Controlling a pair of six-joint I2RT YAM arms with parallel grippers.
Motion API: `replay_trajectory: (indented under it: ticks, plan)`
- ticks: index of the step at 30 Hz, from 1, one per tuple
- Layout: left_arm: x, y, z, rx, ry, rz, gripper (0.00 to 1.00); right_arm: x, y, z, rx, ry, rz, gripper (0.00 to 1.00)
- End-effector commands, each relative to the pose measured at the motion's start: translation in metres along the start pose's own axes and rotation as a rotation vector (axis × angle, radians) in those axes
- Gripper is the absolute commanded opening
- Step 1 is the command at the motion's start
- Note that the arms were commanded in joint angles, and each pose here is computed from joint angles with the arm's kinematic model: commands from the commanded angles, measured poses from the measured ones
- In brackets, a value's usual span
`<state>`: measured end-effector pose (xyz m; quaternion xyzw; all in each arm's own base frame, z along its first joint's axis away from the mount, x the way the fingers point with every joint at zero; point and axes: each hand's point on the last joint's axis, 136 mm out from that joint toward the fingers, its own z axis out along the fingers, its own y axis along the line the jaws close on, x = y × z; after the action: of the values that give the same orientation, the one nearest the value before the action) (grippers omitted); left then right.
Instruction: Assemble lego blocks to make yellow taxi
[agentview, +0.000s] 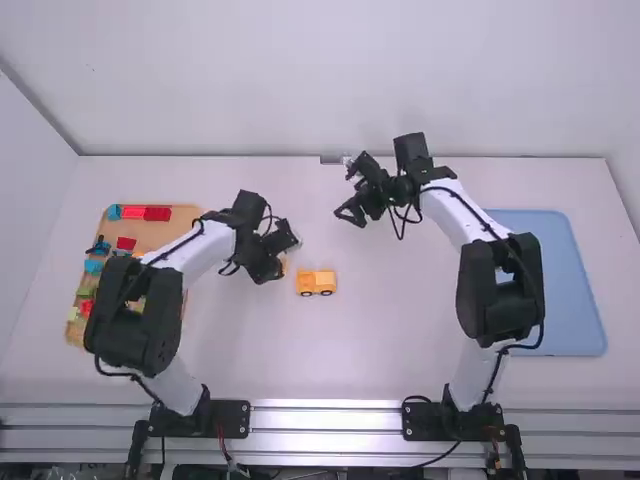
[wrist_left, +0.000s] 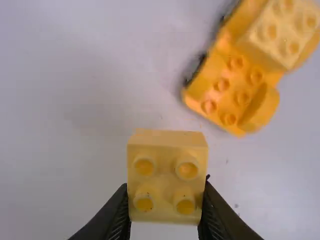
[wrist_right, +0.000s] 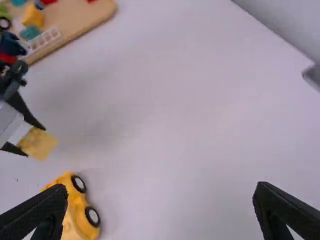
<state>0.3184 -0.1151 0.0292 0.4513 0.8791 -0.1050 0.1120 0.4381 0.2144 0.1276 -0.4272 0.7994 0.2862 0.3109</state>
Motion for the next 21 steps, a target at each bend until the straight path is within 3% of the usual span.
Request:
replay_trajectory:
  ticks: [1,9,15,21]
  plan:
    - [0.012,-0.004,0.007,0.040,0.079,0.228,0.02,-0.016,-0.005,-0.024,0.064,-0.020,0.016,0.99]
    - [0.017,0.002,0.027,0.023,0.083,0.353,0.06,-0.005,-0.005,-0.021,0.059,-0.004,0.040,0.99]
    - [0.026,0.000,0.037,0.020,0.087,0.446,0.22,-0.011,-0.003,-0.018,0.059,-0.019,0.014,0.99]
    - [0.029,0.002,0.042,0.005,0.077,0.458,0.27,-0.014,-0.003,-0.017,0.061,-0.026,0.006,0.98]
